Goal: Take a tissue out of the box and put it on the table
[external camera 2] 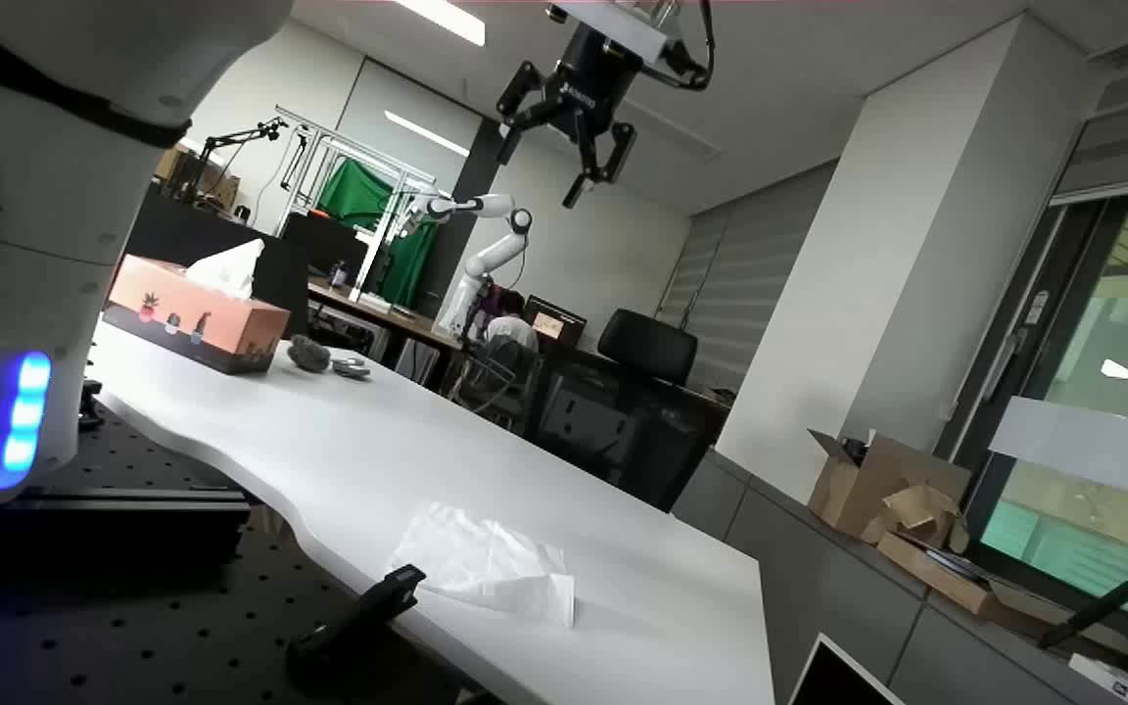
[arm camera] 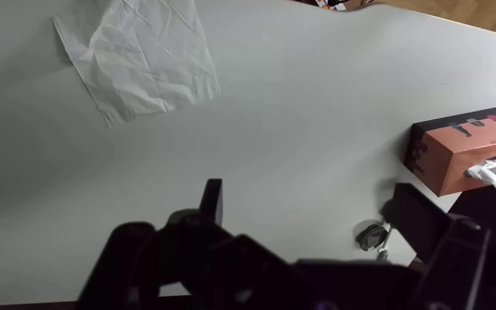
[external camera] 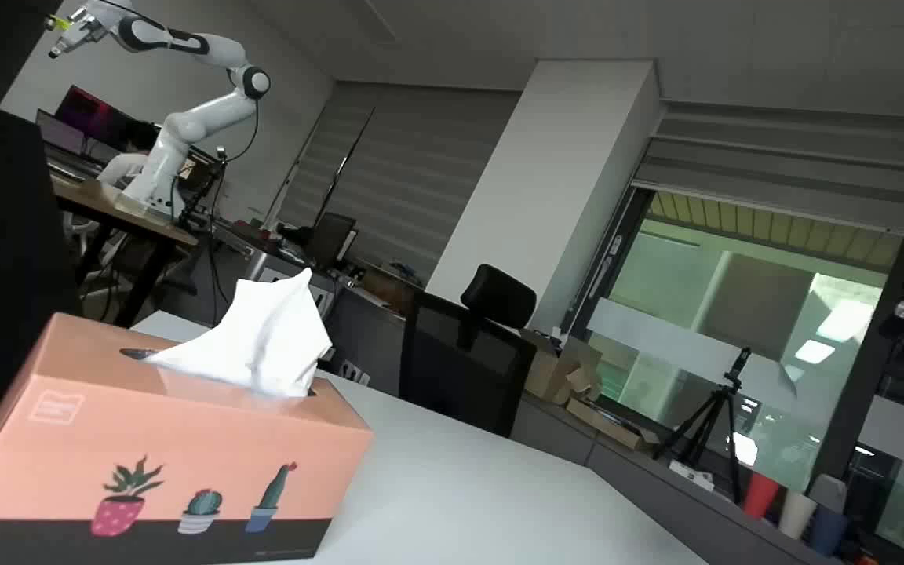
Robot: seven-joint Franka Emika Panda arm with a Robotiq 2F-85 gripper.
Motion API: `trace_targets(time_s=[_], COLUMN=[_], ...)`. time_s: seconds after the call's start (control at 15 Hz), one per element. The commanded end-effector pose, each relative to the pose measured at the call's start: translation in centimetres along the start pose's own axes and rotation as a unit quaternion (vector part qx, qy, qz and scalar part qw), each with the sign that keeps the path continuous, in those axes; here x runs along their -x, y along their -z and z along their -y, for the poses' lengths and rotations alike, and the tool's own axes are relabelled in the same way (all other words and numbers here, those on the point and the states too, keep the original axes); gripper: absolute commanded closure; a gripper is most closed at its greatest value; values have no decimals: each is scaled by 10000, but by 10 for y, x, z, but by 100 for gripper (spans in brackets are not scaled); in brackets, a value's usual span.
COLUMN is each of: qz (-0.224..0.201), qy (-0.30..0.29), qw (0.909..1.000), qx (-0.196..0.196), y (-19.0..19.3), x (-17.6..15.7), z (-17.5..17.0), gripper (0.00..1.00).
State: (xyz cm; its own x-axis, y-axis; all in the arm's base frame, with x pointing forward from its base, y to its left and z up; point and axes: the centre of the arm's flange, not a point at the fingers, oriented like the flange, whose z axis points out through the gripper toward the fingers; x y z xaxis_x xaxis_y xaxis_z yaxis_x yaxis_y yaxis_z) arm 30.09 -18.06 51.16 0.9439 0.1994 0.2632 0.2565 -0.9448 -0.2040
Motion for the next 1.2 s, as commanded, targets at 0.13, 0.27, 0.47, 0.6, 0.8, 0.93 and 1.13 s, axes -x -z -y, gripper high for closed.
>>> trace_targets(time_s=[0.13,0.27,0.47,0.6,0.8,0.93,1.13], qz=[-1,-2,-2,-2,-1,69,245], qy=[1,2,2,3,174,728,1711], qw=[10000,10000,10000,10000,9998,9973,9849], qx=[0,1,1,1,-13,-70,-54], y=[0,0,0,0,-6,-16,-41], x=[0,0,0,0,-5,-17,-39], z=[0,0,0,0,-1,-1,1], gripper=[0,0,0,0,0,0,0])
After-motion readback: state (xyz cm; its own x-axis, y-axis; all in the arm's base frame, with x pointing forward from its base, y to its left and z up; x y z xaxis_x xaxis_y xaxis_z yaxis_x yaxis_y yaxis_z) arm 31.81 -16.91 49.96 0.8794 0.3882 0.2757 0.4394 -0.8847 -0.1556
